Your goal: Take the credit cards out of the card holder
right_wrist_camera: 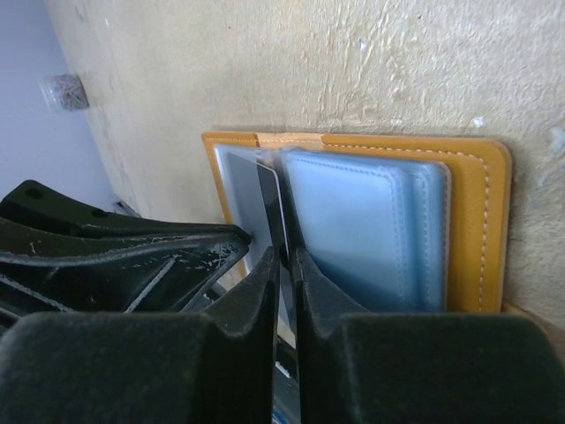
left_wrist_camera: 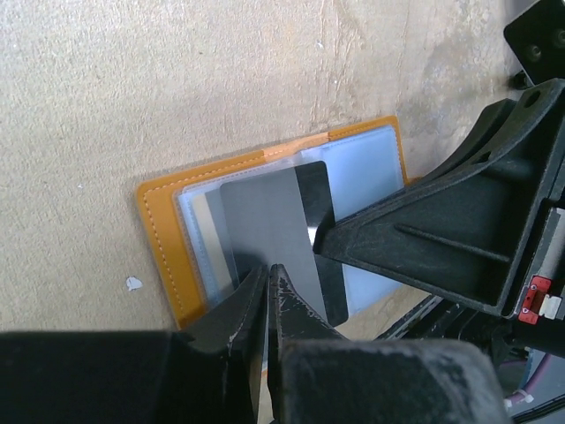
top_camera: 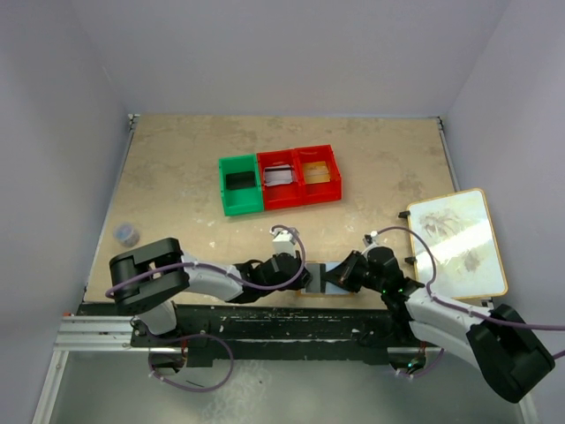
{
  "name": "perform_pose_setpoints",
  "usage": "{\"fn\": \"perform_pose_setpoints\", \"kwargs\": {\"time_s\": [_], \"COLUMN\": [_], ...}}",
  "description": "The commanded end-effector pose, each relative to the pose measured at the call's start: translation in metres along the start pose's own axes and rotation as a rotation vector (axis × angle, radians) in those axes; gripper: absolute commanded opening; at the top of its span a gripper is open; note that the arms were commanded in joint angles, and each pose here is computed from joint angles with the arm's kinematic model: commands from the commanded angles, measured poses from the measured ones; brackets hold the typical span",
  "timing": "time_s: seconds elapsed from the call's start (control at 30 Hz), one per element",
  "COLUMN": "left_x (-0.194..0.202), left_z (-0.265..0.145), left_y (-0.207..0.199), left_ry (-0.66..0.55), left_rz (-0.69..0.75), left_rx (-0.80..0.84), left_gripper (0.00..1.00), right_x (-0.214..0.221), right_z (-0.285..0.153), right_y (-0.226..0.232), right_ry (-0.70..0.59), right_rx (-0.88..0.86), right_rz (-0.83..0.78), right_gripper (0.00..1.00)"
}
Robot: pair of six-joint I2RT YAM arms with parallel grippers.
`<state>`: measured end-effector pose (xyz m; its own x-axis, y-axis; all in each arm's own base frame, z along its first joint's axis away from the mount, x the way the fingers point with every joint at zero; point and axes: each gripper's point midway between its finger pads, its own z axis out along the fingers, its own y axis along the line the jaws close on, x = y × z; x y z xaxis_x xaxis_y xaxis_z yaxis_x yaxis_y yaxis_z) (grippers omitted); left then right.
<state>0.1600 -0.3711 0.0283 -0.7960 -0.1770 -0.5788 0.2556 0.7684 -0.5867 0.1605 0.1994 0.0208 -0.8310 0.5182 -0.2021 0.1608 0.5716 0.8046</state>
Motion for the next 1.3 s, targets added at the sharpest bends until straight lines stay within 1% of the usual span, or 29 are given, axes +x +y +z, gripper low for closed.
{"fn": "perform_pose_setpoints", "kwargs": {"time_s": [0.0,0.1,0.2,0.33,0.47,0.63,0.7,0.73,0.8,0.93,1.0,1.17,1.27], "left_x": [0.02,0.023,0.024,0.023,0.025,0.023,0.022,0.021,0.018,0.011,0.012,0.01,0.01], "left_z": [-0.005,-0.007,-0.008,-0.008,-0.008,-0.009,-0.01,-0.011,-0.013,-0.017,-0.016,-0.009,-0.007], "left_y": [0.026,0.029,0.03,0.028,0.029,0.029,0.03,0.03,0.031,0.031,0.03,0.023,0.017], "left_ry": [0.036,0.039,0.04,0.042,0.046,0.04,0.037,0.032,0.02,-0.002,0.004,0.018,0.024], "left_rz": [0.007,-0.004,-0.01,-0.007,-0.006,-0.005,-0.002,-0.002,-0.003,0.006,0.016,0.068,0.068], "left_rx": [-0.058,-0.052,-0.05,-0.043,-0.043,-0.044,-0.049,-0.051,-0.056,-0.063,-0.061,-0.071,-0.051], "left_gripper": [0.01,0.01,0.01,0.0,0.0,0.0,0.0,0.0,0.0,0.01,0.01,0.01,0.01], "right_x": [0.006,0.007,0.006,0.003,0.005,0.01,0.01,0.009,0.003,-0.011,-0.015,-0.006,-0.004], "right_z": [-0.002,-0.002,0.0,0.003,0.005,0.008,0.008,0.009,0.008,0.003,-0.002,-0.004,-0.004], "right_y": [0.011,0.013,0.011,0.009,0.016,0.01,0.01,0.009,0.013,0.008,0.011,0.003,0.009], "right_ry": [0.029,0.031,0.028,0.017,0.045,0.068,0.072,0.067,0.047,-0.025,-0.055,-0.034,-0.019], "right_rx": [-0.071,-0.094,-0.076,-0.066,-0.094,-0.072,-0.066,-0.058,-0.047,0.029,0.019,0.004,-0.032], "right_rz": [0.004,0.015,0.023,0.007,-0.039,-0.031,-0.026,-0.025,-0.029,-0.034,-0.033,0.003,-0.003], "right_gripper": [0.16,0.19,0.21,0.2,0.19,0.11,0.02,0.0,0.0,0.0,0.0,0.0,0.0]}}
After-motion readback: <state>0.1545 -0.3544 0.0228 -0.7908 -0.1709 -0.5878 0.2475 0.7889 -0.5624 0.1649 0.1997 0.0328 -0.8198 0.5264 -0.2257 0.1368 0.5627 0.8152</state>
